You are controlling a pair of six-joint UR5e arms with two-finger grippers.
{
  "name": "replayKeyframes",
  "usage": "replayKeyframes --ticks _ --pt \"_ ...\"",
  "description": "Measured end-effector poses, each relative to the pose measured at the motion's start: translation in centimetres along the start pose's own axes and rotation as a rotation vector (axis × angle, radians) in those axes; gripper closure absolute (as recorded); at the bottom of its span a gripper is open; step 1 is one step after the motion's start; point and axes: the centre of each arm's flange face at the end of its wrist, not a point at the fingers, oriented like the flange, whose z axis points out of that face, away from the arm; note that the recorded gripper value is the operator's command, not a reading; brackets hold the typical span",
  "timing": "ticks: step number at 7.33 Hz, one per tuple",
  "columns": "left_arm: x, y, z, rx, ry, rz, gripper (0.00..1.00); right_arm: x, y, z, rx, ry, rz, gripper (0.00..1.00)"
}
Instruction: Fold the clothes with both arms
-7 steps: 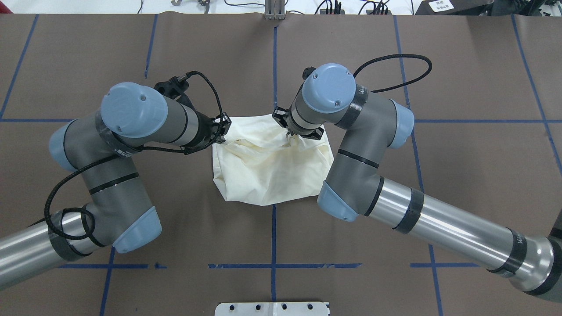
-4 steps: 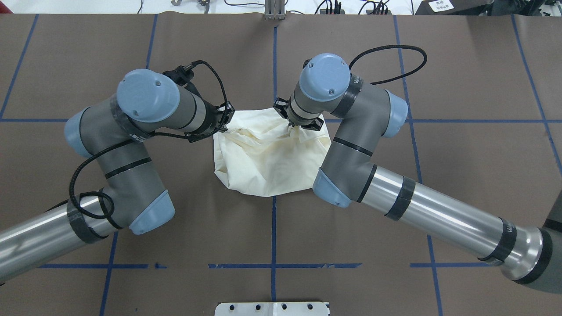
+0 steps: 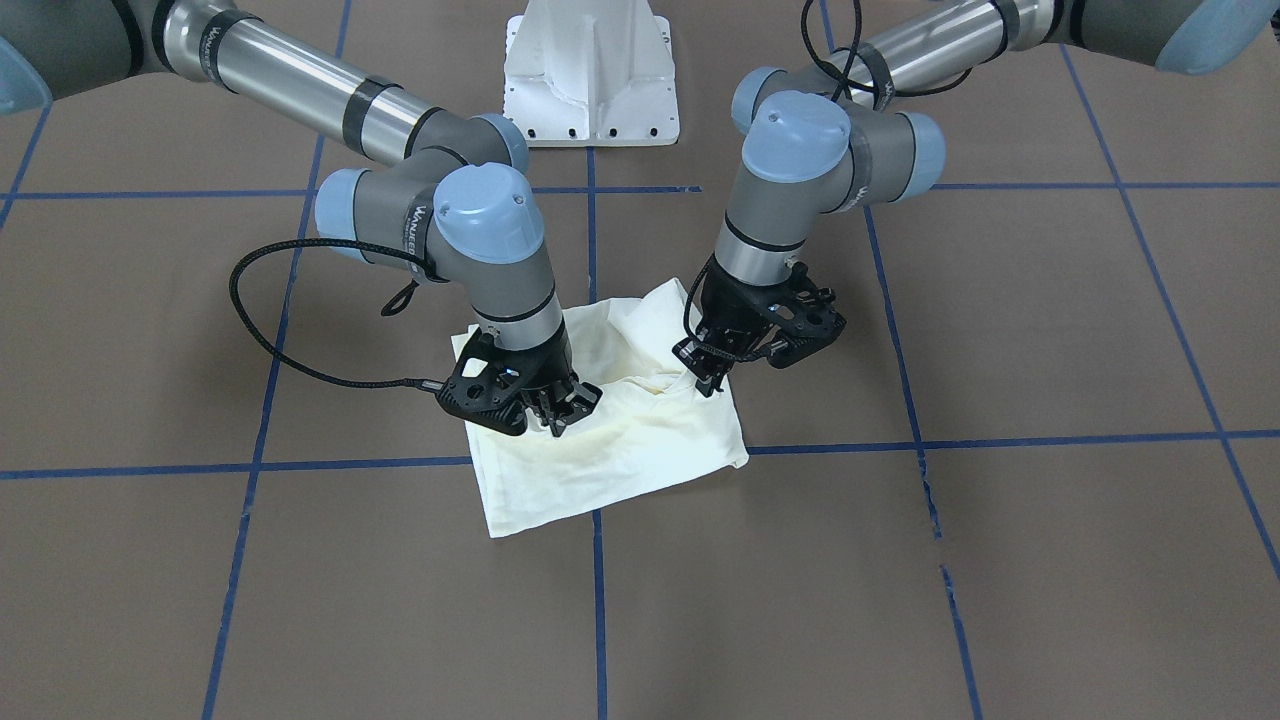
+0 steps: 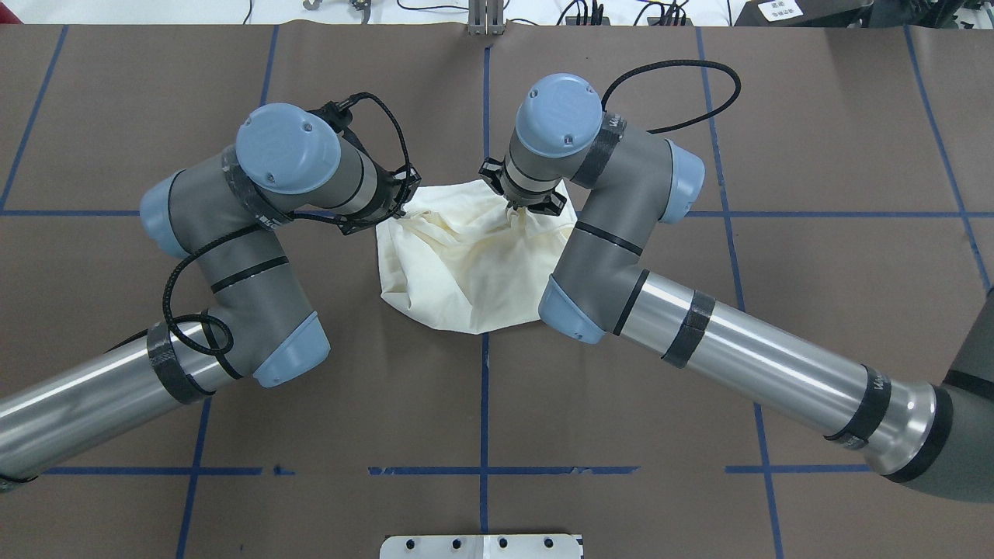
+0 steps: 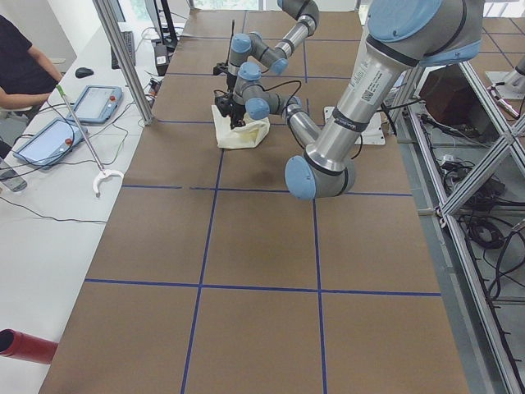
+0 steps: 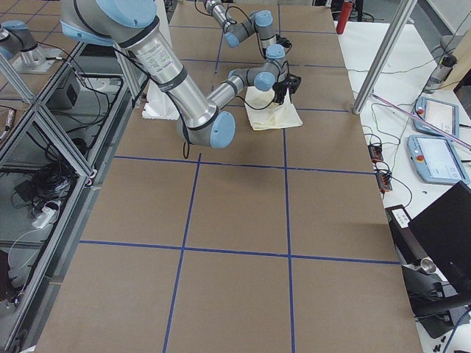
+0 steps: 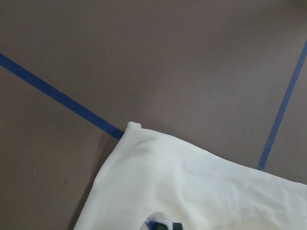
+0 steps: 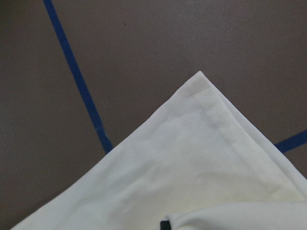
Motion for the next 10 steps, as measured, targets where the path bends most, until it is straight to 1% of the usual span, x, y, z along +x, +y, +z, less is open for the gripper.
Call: replayKeyframes --ticks 1,2,3,4,6,7,8,9,10 --pt "0.2 -0.7 0.4 0.016 -0.006 -0.003 0.70 -0.5 -0.6 0.2 0.005 0.006 0.005 0.00" --pt "0.8 -1.6 1.0 0.043 -0.012 -0.009 0.12 -1.3 -1.1 0.3 0.011 -0.004 0.005 0.00" --pt "1.8 -2.7 1.8 0.075 -0.015 -0.011 0.00 -1.9 -1.8 0.6 0.019 -0.036 0.000 0.00" --pt "2.6 -4.3 2.4 0.108 -0.014 -0.006 0.00 -2.0 -3.0 1.4 0.028 -0.060 -0.008 0.00" --pt "3.1 -8.5 2.0 0.160 -0.015 0.017 0.00 -1.6 -4.7 1.8 0.033 -0.066 -0.034 0.00" --pt "2.9 -9.8 1.7 0.157 -0.021 0.045 0.00 -1.7 -4.8 1.7 0.021 -0.068 -0.055 0.00" --pt "2.1 -10.2 1.4 0.125 -0.026 0.090 0.00 -1.7 -4.8 1.4 0.004 -0.071 -0.072 0.00" --pt "0.2 -9.7 0.8 0.089 0.003 0.139 0.00 -1.7 -5.4 0.8 -0.017 -0.073 -0.079 0.00" --pt "-2.0 -7.8 -0.3 0.040 0.069 0.179 0.00 -1.5 -6.3 0.0 -0.041 -0.065 -0.082 0.00"
